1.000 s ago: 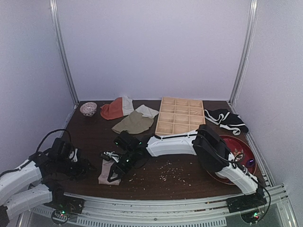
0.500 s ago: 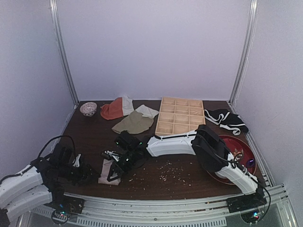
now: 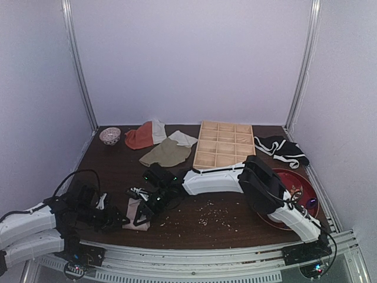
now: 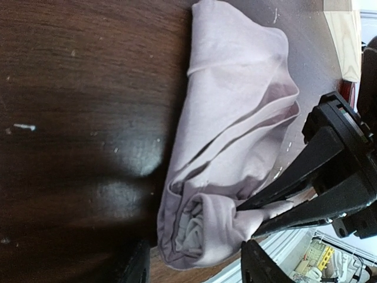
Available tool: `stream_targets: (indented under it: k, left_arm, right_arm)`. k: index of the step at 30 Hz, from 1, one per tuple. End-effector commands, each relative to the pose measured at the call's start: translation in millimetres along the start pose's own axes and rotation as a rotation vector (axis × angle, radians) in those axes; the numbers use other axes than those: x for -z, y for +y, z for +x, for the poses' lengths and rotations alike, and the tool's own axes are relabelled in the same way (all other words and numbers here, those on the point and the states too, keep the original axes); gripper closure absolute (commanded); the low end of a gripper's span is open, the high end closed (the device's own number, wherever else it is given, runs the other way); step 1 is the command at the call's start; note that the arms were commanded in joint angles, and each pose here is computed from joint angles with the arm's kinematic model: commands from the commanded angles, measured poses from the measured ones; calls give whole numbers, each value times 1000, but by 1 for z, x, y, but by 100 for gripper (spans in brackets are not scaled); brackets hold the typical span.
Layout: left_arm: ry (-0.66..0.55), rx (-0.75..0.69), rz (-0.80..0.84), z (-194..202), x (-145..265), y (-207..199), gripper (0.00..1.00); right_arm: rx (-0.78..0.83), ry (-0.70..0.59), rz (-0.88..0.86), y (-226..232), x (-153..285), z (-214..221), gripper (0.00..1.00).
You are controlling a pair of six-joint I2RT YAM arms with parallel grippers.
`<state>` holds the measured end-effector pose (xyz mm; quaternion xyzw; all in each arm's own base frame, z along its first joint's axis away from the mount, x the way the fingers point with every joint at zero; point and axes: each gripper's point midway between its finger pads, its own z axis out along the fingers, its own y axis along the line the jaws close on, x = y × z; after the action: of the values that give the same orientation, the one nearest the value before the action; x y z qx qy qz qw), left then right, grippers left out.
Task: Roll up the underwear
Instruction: Roll the underwear at the center of the board.
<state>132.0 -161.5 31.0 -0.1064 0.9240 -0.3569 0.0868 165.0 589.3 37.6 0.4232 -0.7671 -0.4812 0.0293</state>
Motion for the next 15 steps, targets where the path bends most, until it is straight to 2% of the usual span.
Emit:
stream_targets:
  k: [1,6,9,15]
  left_arm:
    - [-13,-62,24,-6,-5,-6,48]
    - [-1,-73,32,-6,-10,-7,63]
    - [0,-80,32,-6,-10,-6,65]
    - [-1,-77,43,-4,-10,-5,80]
  right_arm:
    - [-145,109,123,-58,-20,50,100]
    - [-147,113,124,-59,-19,50,100]
    - [-149,116,124,-59,-19,51,100]
    - [-151,118,124,-60,-20,51,100]
